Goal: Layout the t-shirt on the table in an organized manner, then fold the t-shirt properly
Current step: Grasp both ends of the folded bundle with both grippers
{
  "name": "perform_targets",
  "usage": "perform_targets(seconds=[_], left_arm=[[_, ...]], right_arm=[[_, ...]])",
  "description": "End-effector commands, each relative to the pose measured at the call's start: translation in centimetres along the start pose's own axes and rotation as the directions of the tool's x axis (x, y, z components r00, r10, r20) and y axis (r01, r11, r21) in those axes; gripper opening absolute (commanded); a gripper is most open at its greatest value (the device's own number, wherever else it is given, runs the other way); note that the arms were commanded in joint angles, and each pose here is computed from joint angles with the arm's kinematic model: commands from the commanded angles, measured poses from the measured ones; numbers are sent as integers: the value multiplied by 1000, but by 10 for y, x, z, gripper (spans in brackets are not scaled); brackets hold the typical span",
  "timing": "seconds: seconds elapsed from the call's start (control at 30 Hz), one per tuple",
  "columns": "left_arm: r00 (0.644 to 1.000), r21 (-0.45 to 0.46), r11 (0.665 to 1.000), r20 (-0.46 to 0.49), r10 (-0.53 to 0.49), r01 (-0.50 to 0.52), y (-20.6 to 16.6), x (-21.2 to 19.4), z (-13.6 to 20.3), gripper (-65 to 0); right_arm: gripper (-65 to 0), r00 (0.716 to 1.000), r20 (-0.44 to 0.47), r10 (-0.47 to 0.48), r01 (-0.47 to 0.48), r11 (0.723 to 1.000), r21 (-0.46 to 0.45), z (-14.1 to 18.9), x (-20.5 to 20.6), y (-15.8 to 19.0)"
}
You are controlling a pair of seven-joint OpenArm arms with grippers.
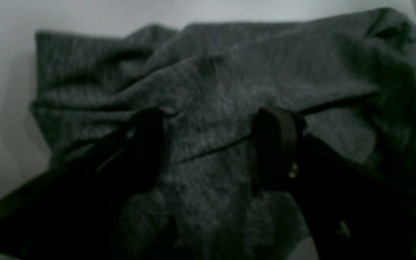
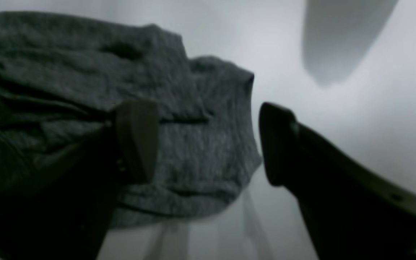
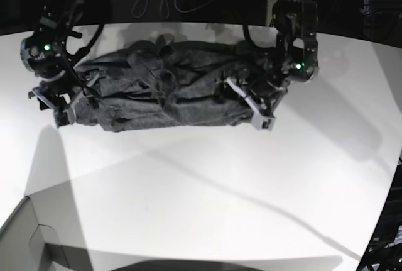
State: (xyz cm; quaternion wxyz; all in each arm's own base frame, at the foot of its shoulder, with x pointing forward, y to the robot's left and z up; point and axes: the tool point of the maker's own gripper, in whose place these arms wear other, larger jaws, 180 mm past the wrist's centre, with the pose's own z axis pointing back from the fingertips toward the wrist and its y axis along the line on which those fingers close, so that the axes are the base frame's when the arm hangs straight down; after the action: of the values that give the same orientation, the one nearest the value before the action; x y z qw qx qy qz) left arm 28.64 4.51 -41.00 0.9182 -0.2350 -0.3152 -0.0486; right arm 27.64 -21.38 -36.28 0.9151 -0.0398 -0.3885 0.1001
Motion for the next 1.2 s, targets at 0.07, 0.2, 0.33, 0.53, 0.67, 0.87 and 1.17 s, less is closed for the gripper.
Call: perform_targets(seconds=[0.07, 0.2, 0.33, 0.53, 0.67, 0.87, 1.17], left_arm=[[999, -10, 1000, 33, -9, 9, -4, 12, 2, -256], [999, -11, 1000, 32, -10, 11, -5, 12, 2, -256], [1000, -12, 1000, 30, -8, 8, -5, 11, 1, -256], [1000, -16, 1000, 29, -3, 3, -7, 10, 0, -256], [999, -20, 1000, 35, -3, 3, -8, 13, 1, -256], [1000, -15, 1000, 26, -2, 3, -6, 10, 0, -256], [1000, -14, 1000, 24, -2, 3, -5, 9, 0, -256]], right_arm=[[-209, 999, 12, -45, 45, 999, -2, -14, 6, -12], [-209, 994, -31, -107, 107, 994, -4, -31, -8, -28], [-209, 991, -73, -112, 112, 994, -8, -39, -21, -40], [-209, 987, -106, -124, 126, 992, 12, -43, -33, -34], [-210, 982, -124, -139, 145, 989, 37, -42, -44, -17], [-222, 975, -119, -188, 199, 976, 85, -43, -49, 4], [-269, 974, -111, -196, 206, 974, 90, -44, -43, 6]])
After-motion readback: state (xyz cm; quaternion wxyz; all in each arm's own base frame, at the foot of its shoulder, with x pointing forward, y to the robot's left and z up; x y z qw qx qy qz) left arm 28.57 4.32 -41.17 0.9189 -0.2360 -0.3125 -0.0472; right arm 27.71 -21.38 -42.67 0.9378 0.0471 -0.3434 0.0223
